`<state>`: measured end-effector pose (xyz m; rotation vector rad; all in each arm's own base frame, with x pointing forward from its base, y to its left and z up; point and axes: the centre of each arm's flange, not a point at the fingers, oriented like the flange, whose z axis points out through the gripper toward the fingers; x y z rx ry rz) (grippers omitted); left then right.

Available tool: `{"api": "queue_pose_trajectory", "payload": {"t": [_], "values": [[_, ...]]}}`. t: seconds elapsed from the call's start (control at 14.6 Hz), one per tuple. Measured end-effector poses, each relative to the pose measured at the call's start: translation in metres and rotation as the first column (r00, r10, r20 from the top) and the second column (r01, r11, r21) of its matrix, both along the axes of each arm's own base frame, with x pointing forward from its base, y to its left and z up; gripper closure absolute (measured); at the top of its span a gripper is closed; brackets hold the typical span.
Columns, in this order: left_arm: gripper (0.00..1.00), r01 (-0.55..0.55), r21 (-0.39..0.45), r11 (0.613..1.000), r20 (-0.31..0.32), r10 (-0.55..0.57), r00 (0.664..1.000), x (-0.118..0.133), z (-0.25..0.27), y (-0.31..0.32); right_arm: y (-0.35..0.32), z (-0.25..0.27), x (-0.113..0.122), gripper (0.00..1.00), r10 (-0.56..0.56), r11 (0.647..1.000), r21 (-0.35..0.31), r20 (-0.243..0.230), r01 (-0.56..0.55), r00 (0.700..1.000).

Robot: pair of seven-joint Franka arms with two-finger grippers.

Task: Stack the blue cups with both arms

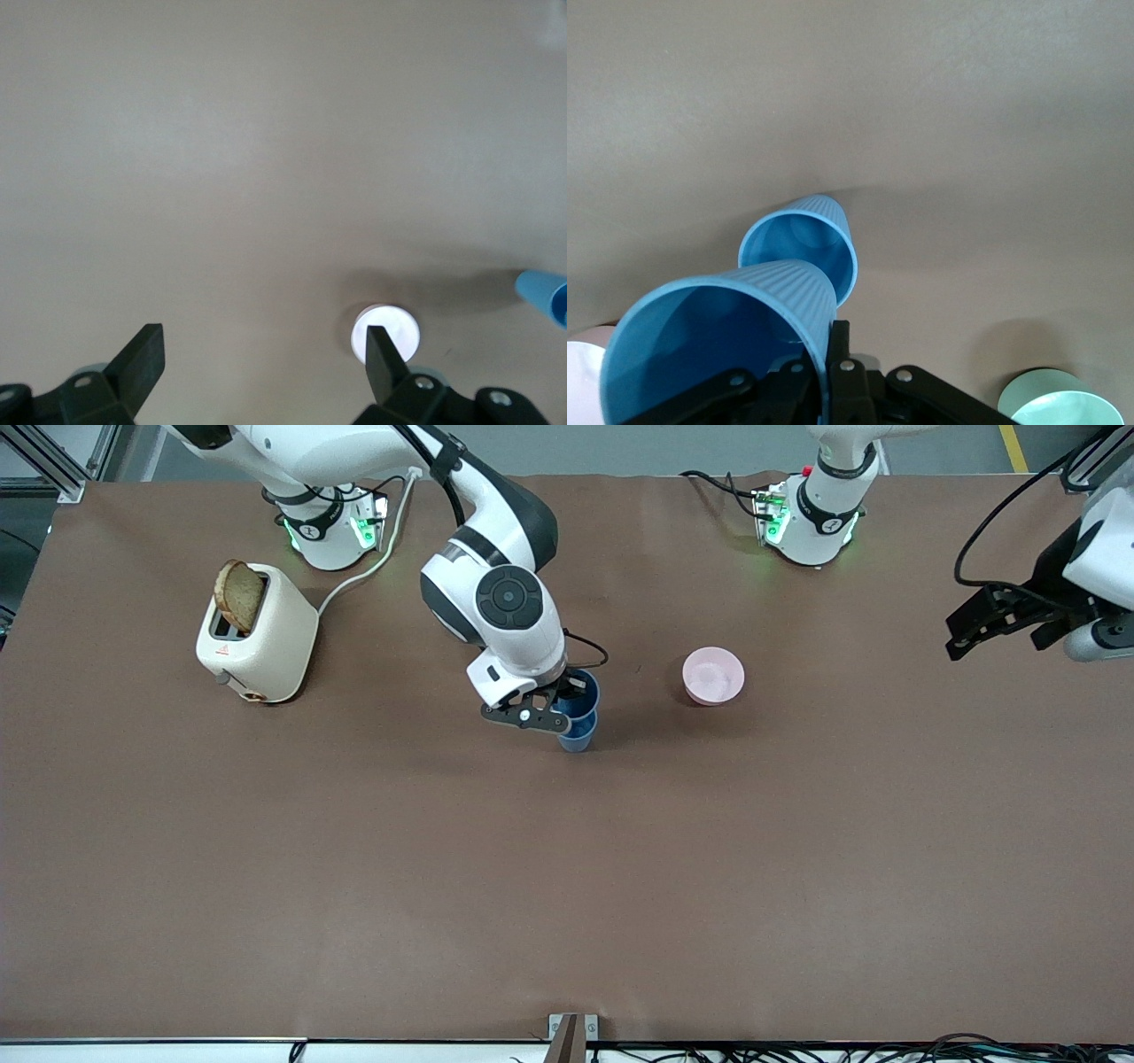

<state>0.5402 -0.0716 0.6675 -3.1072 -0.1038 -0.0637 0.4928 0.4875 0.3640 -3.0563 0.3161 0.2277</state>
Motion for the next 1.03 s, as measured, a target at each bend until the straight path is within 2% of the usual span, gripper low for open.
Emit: {"api": "queue_pose_trajectory", "payload": {"t": [0.27,0.62,0.96,1.03], "values": [[0.00,0.031,0.008,0.999,-0.023,-0.031,0.999,-0.014,0.005,0.021,0.006,-0.012,-0.006,0.96,0.010,1.000,-0.003,-0.011,-0.010,1.000],[0.00,0.050,0.011,0.999,-0.048,-0.049,0.998,-0.017,-0.007,0.012,0.008,-0.016,-0.002,0.95,0.004,1.000,0.018,0.004,-0.004,1.000],[0.00,0.071,0.001,0.997,-0.054,-0.071,0.996,-0.027,-0.008,0.005,0.008,-0.020,-0.002,0.93,0.004,1.000,0.016,-0.001,-0.004,1.000],[0.00,0.073,-0.008,0.997,-0.052,-0.074,0.996,-0.028,-0.006,0.004,0.008,-0.022,-0.002,0.90,0.004,1.000,0.015,-0.004,-0.004,1.000]]}}
